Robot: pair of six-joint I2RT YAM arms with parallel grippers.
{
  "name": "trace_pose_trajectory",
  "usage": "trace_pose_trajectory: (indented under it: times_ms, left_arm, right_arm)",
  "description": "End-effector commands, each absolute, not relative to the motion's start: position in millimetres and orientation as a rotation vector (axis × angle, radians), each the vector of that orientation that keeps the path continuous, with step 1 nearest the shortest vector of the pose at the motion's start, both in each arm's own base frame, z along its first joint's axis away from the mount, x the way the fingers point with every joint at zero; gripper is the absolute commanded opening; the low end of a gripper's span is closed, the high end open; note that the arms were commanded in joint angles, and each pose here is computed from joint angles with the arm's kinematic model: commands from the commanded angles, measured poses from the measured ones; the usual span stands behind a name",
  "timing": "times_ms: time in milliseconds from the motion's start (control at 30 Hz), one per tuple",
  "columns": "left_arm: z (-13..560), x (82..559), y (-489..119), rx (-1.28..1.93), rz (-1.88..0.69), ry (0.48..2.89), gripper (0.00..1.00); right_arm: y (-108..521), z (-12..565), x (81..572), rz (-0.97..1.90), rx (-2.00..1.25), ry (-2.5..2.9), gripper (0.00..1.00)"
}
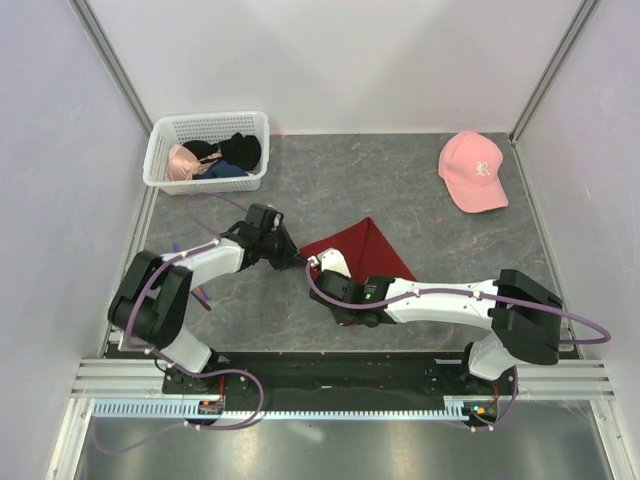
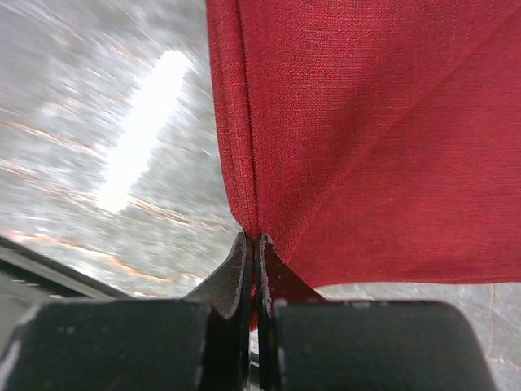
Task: Fold the napkin into a case and place the utensils inside
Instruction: Pick up the upper triangle-folded napkin from the center of the board, then turn over the upper triangle folded napkin at the center of the board.
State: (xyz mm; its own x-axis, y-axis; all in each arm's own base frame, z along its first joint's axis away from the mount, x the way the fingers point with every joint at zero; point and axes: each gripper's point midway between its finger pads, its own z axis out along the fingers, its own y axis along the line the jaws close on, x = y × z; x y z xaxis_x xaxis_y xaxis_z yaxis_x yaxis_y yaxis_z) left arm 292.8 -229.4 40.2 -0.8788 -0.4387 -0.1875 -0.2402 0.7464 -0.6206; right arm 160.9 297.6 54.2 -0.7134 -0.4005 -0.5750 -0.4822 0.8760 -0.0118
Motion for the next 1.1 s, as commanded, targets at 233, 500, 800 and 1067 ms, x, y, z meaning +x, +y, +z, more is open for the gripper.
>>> trace_pose_trajectory:
  times_ms: [233, 500, 800, 1067]
  left_arm:
    - [149.3, 326.2, -170.5, -0.468, -0.898, 2.34, 0.02]
    - [224.4, 318.4, -104.0, -0.523, -0.771, 2.181, 0.02]
    - [315.7, 291.0, -4.8, -0.626, -0.456, 2.003, 0.02]
    - [315.6, 325.0, -39.4, -0.553, -0.506, 2.008, 0.02]
  right_arm:
    - [368.9, 97.2, 157.1, 0.457, -0.713, 2.401, 0.0]
    - [461.4, 128.3, 107.1, 0.789, -0.934, 2.347, 0.0]
    - [572.6, 215.9, 44.2, 1.327, -1.126, 2.118, 0.0]
    - [549.6, 233.4, 54.2, 1.827, -0.99, 1.973, 0.0]
